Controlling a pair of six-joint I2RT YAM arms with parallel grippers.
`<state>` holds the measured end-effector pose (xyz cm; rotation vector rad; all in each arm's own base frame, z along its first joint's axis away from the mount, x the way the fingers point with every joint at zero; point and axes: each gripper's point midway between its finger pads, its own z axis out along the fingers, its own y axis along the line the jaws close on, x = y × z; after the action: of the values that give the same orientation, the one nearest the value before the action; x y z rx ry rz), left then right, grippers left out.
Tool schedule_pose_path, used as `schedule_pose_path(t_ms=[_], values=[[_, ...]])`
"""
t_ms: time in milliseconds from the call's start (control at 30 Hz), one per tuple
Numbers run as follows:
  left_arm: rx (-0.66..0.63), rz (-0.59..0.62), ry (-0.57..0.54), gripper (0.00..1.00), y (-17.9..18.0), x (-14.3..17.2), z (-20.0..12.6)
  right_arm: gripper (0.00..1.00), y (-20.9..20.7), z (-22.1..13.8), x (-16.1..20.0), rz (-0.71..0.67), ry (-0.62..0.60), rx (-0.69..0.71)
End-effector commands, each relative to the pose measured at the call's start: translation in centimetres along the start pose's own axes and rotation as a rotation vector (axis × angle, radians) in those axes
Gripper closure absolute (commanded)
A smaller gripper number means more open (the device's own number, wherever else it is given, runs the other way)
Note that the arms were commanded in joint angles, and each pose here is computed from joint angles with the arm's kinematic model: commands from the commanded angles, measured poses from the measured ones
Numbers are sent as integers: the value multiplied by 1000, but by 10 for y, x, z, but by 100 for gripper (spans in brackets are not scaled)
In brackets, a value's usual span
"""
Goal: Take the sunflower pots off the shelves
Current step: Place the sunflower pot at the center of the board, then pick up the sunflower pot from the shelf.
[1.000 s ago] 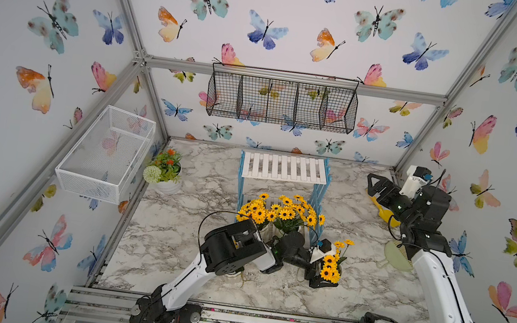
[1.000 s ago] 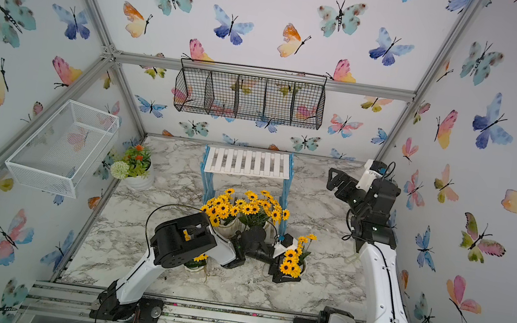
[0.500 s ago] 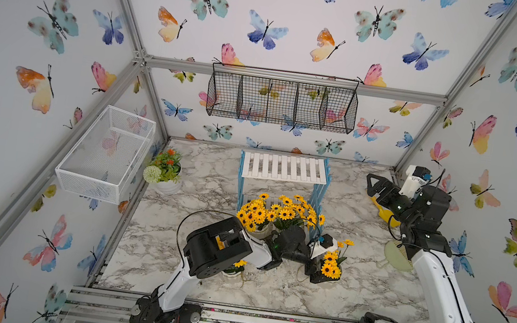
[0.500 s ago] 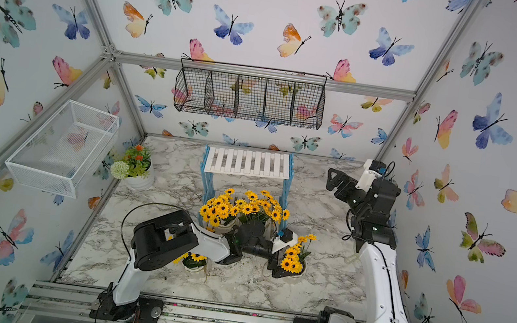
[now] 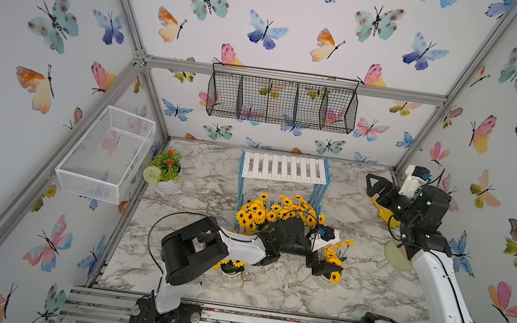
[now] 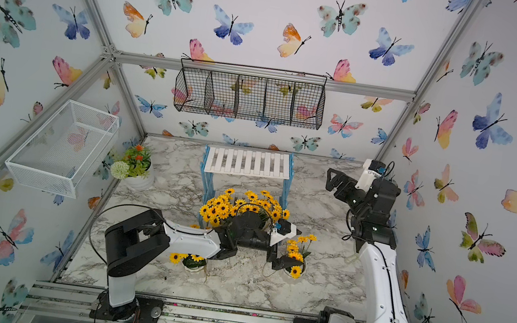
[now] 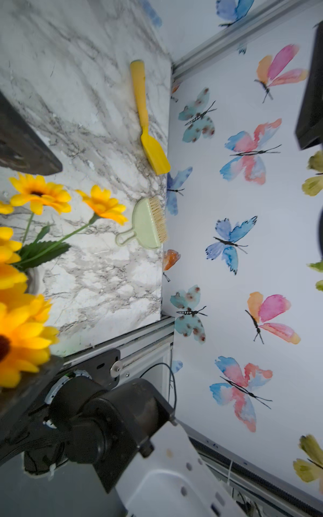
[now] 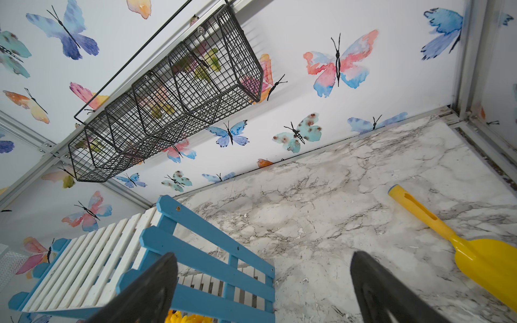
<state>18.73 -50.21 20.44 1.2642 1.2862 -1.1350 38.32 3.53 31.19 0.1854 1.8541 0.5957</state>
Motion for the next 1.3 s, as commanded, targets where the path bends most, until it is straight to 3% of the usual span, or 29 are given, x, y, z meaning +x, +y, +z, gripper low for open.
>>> schedule_pose_path(t_ms=[0,67,167,300,433,633,767,900,1100,1267], values=[[-110,75,-18,2,17,-47,-12,1,6,0,-5,-14,11,-25],[-175,101,-8,2,27,-67,-20,1,10,2,-2,-21,36,-44],[-385,92,31,2,61,-98,-40,1,22,6,4,-43,102,-85],[-544,12,47,2,101,-141,-84,1,55,12,18,-179,179,-68],[-649,-68,-9,2,128,-180,-143,1,88,7,34,-256,240,-122],[-775,-55,-128,2,136,-228,-227,1,145,-9,78,-375,344,-198],[-789,-147,-229,2,149,-232,-282,1,187,-25,109,-500,408,-229],[-953,-205,-191,1,172,-219,-330,2,214,-43,134,-547,462,-301],[-1146,-308,-150,1,197,-189,-394,0,224,-54,196,-710,587,-251],[-1201,-383,-163,0,204,-166,-426,6,216,-57,225,-728,670,-256]])
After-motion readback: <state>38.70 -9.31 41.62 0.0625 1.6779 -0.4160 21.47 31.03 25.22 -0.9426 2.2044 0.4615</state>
